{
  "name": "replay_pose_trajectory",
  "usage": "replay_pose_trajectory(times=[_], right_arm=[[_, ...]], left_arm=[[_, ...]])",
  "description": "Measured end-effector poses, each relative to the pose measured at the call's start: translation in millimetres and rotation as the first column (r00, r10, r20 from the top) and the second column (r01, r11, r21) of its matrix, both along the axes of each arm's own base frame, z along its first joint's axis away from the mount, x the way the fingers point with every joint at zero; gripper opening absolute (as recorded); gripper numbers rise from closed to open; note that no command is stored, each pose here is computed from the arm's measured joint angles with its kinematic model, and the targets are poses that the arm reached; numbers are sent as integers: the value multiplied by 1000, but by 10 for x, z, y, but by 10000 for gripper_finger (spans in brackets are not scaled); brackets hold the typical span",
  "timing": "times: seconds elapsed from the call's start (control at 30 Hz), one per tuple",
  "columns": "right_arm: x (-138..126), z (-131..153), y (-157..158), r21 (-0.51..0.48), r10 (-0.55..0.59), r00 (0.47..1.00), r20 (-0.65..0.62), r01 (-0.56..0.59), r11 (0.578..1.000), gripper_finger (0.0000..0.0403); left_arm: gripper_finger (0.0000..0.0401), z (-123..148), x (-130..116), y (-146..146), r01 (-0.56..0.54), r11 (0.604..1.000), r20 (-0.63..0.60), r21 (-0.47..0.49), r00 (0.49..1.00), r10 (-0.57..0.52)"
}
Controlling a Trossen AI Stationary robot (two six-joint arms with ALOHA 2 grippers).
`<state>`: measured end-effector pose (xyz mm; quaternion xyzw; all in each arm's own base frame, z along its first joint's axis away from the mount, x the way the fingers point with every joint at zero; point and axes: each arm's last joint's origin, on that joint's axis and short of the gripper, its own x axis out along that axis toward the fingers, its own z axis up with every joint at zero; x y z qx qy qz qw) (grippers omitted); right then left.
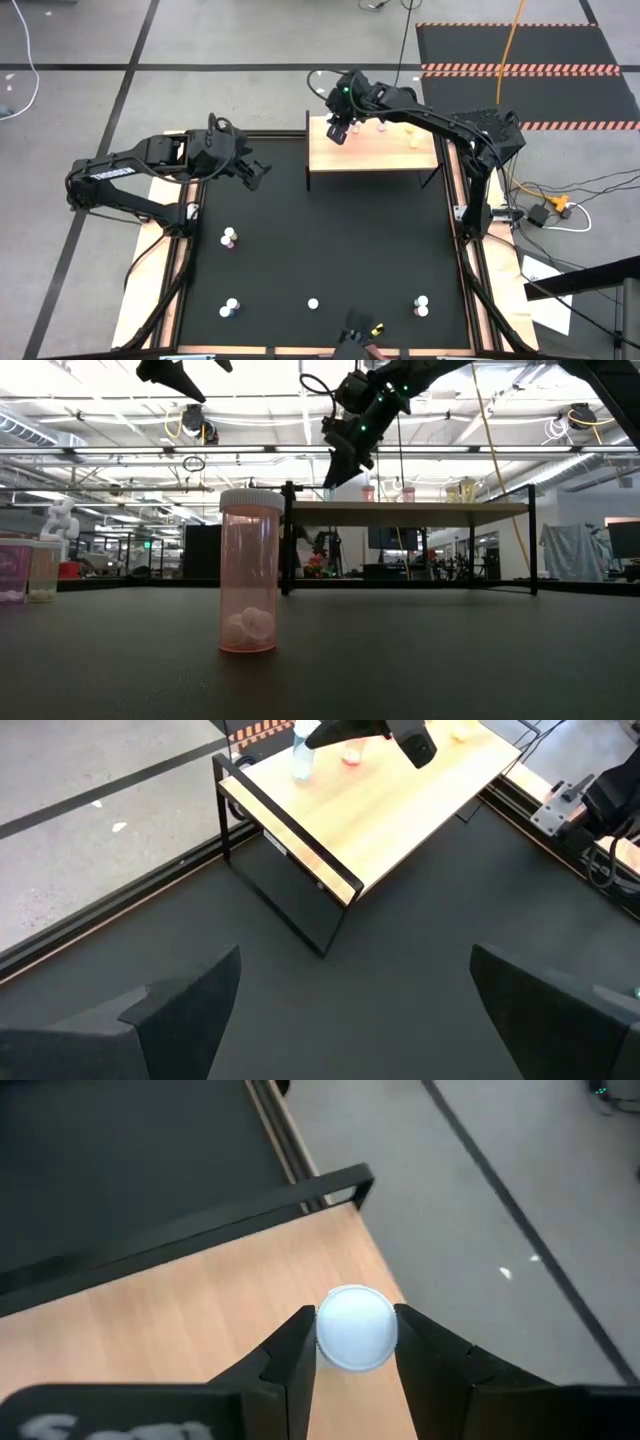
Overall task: Pick and place medicine bottles onto shelf by color
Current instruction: Put the top middle blue pill bottle on the shelf, then put the bottom pink pill bottle on the shelf aligned with the other pink pill bottle
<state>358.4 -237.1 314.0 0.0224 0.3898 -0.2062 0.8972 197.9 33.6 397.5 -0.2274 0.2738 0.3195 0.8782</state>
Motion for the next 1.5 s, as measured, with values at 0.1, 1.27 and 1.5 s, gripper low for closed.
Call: replay_pose_trajectory(times=[0.1,1.27,1.5], right_arm=[[-1,-25,8,21,18,1000,4,-19,1000,114],[-202,252,46,-43,-22,996,84,25,999,236],[-462,686,230,-74,-34,983,182,49,996,254]], left_arm=[[392,0,0,0,-1,1000,0,0,1000,1],[392,1,0,2,-11,1000,3,1,1000,11],[392,1,0,2,-22,1000,12,-12,1000,22]])
